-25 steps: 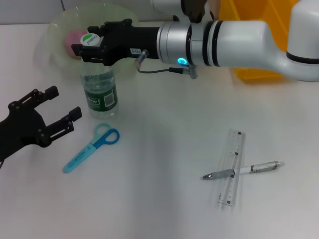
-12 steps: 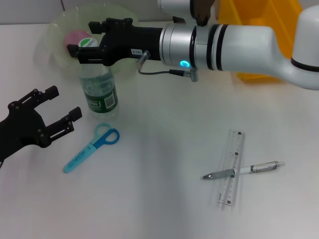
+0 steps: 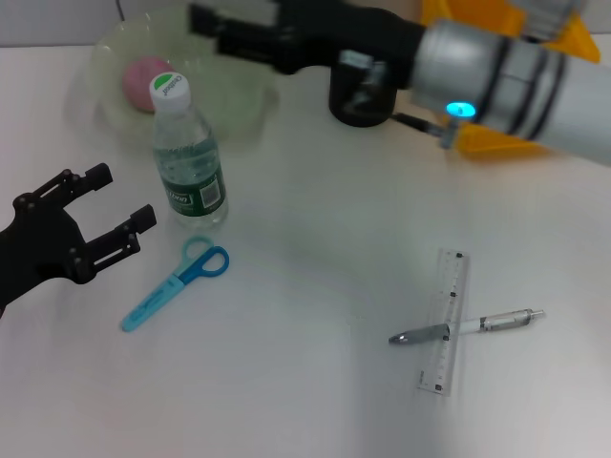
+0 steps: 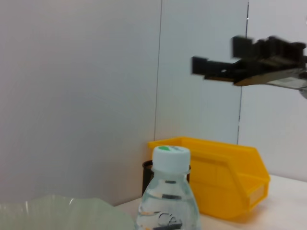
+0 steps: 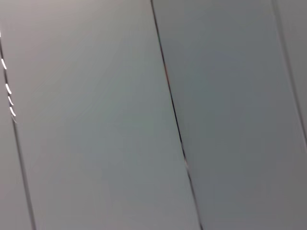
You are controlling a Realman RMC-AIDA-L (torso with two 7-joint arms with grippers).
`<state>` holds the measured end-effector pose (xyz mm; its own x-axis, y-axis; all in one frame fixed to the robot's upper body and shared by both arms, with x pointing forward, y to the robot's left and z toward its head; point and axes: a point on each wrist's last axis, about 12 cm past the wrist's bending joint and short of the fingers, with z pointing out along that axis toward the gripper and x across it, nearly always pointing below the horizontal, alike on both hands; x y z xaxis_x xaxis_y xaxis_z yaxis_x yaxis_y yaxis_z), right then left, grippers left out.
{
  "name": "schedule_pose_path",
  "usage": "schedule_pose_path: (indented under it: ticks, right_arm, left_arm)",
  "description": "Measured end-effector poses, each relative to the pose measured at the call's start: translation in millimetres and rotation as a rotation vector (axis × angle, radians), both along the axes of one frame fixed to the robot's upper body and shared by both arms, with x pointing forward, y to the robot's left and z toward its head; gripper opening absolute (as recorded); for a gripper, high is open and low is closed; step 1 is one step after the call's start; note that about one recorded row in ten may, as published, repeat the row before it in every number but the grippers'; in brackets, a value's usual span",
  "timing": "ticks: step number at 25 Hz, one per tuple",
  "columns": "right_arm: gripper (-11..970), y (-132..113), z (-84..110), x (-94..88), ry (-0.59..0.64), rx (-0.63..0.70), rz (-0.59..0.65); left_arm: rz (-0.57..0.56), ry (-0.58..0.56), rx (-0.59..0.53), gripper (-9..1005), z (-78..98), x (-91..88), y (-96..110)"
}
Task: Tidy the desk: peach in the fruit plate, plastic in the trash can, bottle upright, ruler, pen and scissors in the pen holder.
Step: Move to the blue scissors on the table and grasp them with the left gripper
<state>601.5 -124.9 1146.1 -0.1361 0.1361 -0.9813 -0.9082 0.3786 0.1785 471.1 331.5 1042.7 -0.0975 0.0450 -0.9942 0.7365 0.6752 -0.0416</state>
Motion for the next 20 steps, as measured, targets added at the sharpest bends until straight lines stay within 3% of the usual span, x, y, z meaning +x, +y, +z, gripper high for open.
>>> schedule_pose_path:
  ticks: [3, 7, 8, 12, 13, 20]
  right_arm:
    - [788, -41.8, -2.1, -17.3, -0.016, 0.115, 0.022]
    - [788, -66.3, -5.8, -33.5, -0.044, 0.135, 0.065]
    - [788, -81.9, -10.3, -44.9, -0.055, 0.122, 0.098]
    - [788, -102.8, -17.2, -57.7, -0.052, 0.08, 0.131]
    - [788, -118.1, -22.1, -66.0, -0.04, 0.04, 0.154]
    - [788, -151.7, -41.8, -87.4, 0.037, -0.087, 0.185]
  left_arm:
    - [-0.014, -0.008, -0.01, 787, 1.8, -1.6, -0.2]
    - [-0.023, -0.013, -0.016, 787, 2.5, -2.3, -1.2]
    - [-0.031, -0.016, -0.021, 787, 3.0, -2.4, -2.6]
    - [-0.06, -0.024, -0.035, 787, 4.3, -1.9, -8.8]
    - [-0.076, -0.025, -0.041, 787, 4.8, -2.1, -11.4]
    - [-0.154, -0.019, -0.065, 786, 8.5, -0.2, -22.3]
